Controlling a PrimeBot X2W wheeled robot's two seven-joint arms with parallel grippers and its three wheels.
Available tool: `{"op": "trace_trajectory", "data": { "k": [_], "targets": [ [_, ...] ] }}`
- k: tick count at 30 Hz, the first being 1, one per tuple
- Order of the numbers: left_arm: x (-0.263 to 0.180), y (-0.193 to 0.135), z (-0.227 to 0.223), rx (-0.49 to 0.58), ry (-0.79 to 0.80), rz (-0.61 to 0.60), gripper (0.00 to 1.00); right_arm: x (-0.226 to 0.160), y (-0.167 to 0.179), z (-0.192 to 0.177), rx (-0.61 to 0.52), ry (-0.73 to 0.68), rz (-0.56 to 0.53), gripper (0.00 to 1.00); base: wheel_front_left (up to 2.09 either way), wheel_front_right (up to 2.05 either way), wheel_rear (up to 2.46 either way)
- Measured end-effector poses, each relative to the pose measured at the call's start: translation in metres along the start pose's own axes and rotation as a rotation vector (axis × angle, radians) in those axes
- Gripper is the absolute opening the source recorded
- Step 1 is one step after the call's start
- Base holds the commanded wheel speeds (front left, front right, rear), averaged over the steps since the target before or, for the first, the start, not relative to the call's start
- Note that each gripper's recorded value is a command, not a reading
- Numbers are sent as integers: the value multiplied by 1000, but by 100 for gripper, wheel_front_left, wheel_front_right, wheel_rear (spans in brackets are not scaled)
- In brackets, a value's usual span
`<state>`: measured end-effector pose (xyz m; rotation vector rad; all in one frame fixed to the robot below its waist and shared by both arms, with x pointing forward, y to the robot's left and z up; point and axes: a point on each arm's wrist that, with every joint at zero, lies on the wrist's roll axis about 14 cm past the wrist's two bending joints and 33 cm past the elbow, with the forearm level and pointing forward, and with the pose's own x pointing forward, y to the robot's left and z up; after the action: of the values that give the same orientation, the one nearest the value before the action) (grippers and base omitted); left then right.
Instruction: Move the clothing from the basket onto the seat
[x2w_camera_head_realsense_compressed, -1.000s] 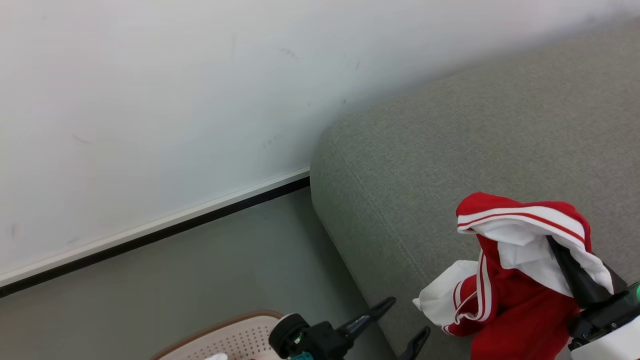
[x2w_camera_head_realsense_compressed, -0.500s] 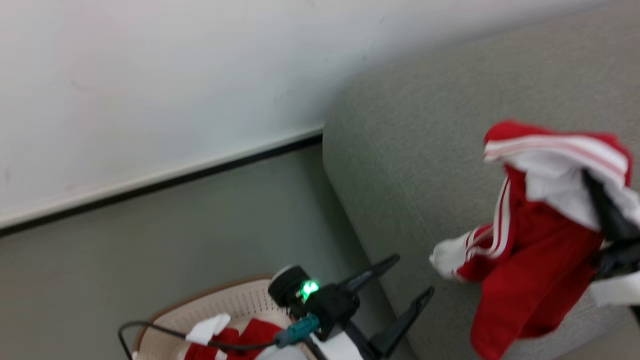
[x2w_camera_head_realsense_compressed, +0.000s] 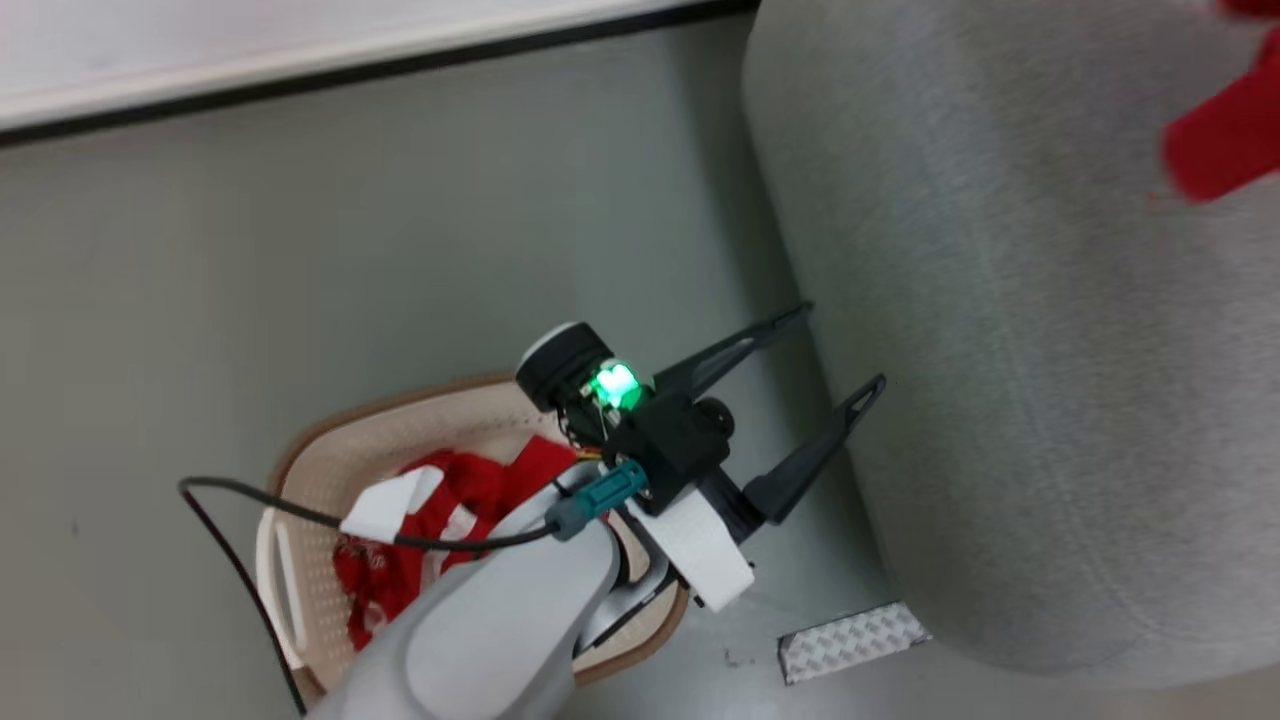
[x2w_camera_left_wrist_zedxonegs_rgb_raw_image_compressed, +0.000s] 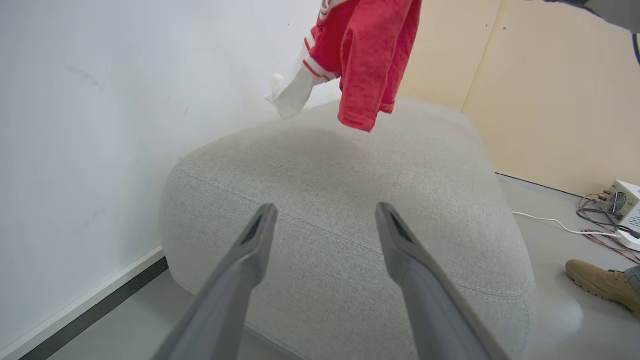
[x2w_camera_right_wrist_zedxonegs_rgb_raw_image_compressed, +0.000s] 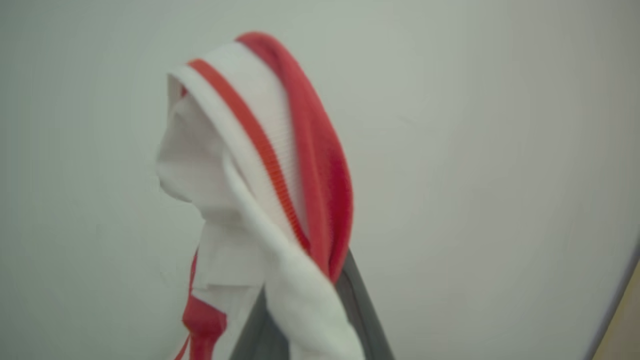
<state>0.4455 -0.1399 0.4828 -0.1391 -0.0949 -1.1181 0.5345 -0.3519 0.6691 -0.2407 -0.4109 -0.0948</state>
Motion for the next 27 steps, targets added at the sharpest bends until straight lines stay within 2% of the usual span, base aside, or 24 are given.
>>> {"op": "trace_trajectory", "data": {
  "k": [3, 9, 13, 17, 21, 22, 23, 24, 25, 27],
  "targets": [
    [-3, 18, -15, -15, 11, 37, 100, 30, -10, -16, -41, 8, -25, 0, 0, 0, 0],
    [-18, 47, -42, -39, 45, 113, 100, 68, -34, -69, 5, 102, -145, 0, 0, 0, 0],
    [-31, 62, -61, -68, 75, 181, 100, 56, -33, -140, 39, 261, -201, 0, 0, 0, 0],
    [-45, 66, -82, -110, 118, 232, 100, 23, -15, -207, 84, 433, -227, 0, 0, 0, 0],
    [-52, 66, -86, -133, 133, 266, 100, -9, -11, -237, 99, 554, -253, 0, 0, 0, 0],
    [-54, 67, -87, -137, 137, 279, 100, -13, -11, -239, 107, 564, -263, 4, 0, 0, 0],
    [-56, 67, -87, -143, 140, 290, 100, -17, -9, -241, 114, 579, -266, 30, 0, 0, 0],
    [-57, 67, -86, -145, 140, 299, 100, -20, -6, -243, 117, 595, -260, 82, 0, 0, 0],
    [-58, 67, -83, -148, 136, 305, 100, -21, -1, -243, 118, 602, -249, 100, 0, 0, 0],
    [-58, 65, -79, -150, 132, 308, 100, -20, 7, -238, 118, 603, -222, 100, 0, 0, 0]
  ]
}}
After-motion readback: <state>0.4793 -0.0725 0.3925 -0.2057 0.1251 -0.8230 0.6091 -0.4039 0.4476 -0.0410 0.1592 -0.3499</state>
